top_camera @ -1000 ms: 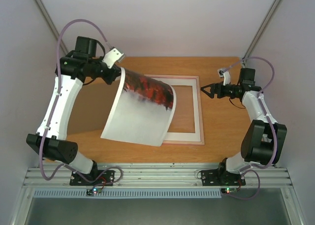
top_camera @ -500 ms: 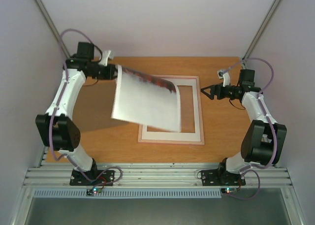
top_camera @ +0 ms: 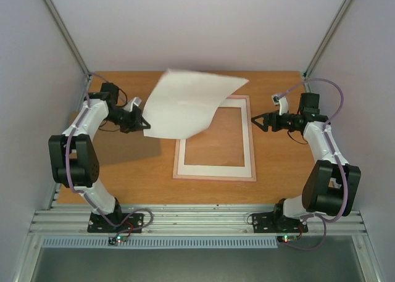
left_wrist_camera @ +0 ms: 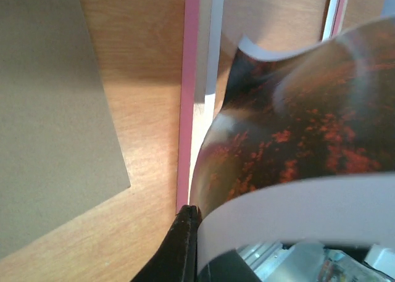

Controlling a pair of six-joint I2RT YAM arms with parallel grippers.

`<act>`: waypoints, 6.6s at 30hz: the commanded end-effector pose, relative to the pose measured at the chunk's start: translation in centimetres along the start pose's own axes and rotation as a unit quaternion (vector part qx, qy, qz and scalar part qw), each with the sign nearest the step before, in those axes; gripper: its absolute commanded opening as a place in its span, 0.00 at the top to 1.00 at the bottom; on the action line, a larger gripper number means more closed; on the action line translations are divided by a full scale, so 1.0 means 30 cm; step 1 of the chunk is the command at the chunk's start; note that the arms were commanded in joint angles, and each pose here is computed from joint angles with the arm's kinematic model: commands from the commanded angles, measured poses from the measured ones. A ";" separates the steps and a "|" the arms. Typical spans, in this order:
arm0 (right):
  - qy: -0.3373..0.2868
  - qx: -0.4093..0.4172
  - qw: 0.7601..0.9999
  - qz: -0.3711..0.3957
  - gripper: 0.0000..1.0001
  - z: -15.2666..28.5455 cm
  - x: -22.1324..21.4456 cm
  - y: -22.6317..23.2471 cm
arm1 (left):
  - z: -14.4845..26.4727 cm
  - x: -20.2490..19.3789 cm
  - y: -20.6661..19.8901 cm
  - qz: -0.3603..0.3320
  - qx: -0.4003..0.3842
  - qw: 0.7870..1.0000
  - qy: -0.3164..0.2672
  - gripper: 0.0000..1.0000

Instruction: Put the photo into the frame

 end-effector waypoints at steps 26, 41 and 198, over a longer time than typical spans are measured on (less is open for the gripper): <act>0.101 0.083 0.957 -0.259 0.22 -0.173 0.066 -0.017 | -0.017 -0.093 0.057 0.122 -0.132 0.979 0.097 1.00; 0.247 0.161 0.914 -0.278 0.26 -0.469 0.003 0.077 | -0.054 -0.135 0.088 0.038 -0.166 0.974 0.147 0.99; 0.163 0.023 0.938 -0.305 0.99 -0.338 -0.247 0.041 | 0.024 0.042 0.059 -0.039 -0.041 0.994 -0.093 0.14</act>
Point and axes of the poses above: each gripper's point midway between its finger pads, its own z axis back along the fingers, its own y axis along the line the jaws close on, x = y × z, the point moved 9 cm from there along z, back along the fingers, and after that the axes turned 7 degrees about z, right-handed, at the moved point
